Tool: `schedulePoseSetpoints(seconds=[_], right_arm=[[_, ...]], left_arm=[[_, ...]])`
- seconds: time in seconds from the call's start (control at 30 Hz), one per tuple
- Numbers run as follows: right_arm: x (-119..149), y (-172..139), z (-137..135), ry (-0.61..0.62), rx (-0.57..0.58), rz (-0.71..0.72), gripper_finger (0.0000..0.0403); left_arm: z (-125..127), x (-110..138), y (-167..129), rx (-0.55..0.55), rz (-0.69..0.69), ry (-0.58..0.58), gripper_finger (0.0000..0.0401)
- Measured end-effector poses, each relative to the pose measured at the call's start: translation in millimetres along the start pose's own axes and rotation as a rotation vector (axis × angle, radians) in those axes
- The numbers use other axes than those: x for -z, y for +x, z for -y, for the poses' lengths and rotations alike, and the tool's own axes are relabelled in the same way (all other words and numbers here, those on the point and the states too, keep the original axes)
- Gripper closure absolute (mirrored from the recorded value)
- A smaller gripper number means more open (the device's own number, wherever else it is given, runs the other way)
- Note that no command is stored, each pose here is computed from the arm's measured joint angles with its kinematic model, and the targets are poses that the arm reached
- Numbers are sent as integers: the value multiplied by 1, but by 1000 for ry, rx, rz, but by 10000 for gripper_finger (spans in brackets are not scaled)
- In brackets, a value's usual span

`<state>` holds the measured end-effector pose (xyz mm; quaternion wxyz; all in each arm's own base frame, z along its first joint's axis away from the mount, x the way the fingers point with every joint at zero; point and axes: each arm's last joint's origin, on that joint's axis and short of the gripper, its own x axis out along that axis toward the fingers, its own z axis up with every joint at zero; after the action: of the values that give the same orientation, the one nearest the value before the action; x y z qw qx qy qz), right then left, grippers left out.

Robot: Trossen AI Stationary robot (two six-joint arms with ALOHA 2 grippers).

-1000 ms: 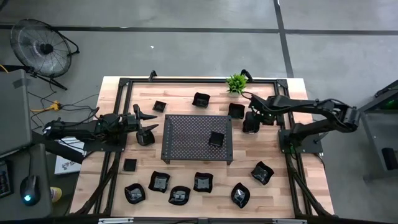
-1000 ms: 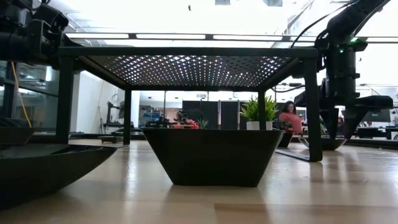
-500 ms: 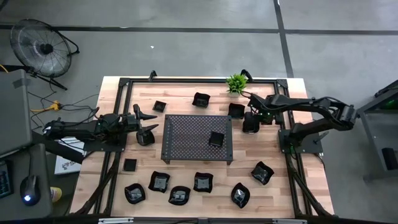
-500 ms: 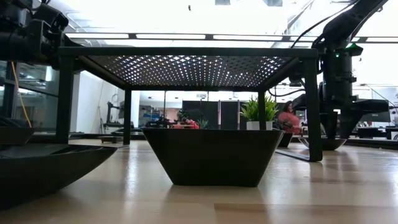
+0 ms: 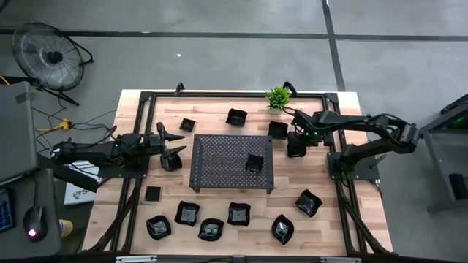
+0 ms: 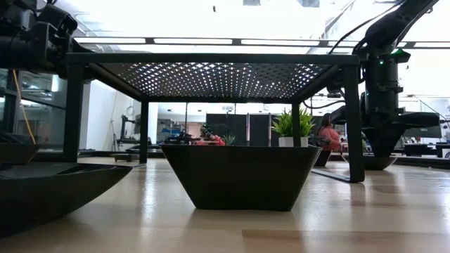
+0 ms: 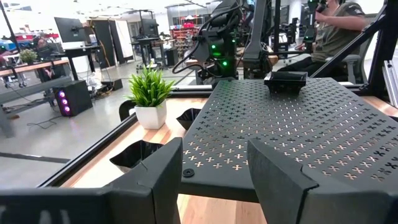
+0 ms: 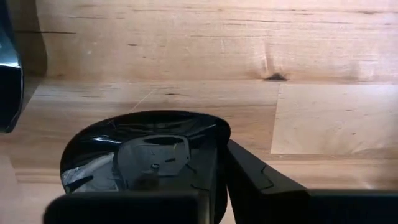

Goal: Pick & Place Mini shaped plates
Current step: Put the leaf shaped plate on the shelf

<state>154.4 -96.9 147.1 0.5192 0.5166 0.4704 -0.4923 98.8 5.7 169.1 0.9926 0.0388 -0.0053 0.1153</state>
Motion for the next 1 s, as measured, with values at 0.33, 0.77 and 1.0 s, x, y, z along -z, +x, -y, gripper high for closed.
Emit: schedulePoseSetpoints(seconds=[0.33, 0.77, 1.0], right_arm=[[1, -5, 0, -1, -33, -1, 393], [9, -30, 13, 25, -120, 47, 402], [14, -45, 21, 40, -189, 91, 402]], left_arm=[[0, 0, 0, 0, 0, 0, 225], [0, 0, 0, 0, 0, 0, 225], [0, 0, 0, 0, 0, 0, 225]])
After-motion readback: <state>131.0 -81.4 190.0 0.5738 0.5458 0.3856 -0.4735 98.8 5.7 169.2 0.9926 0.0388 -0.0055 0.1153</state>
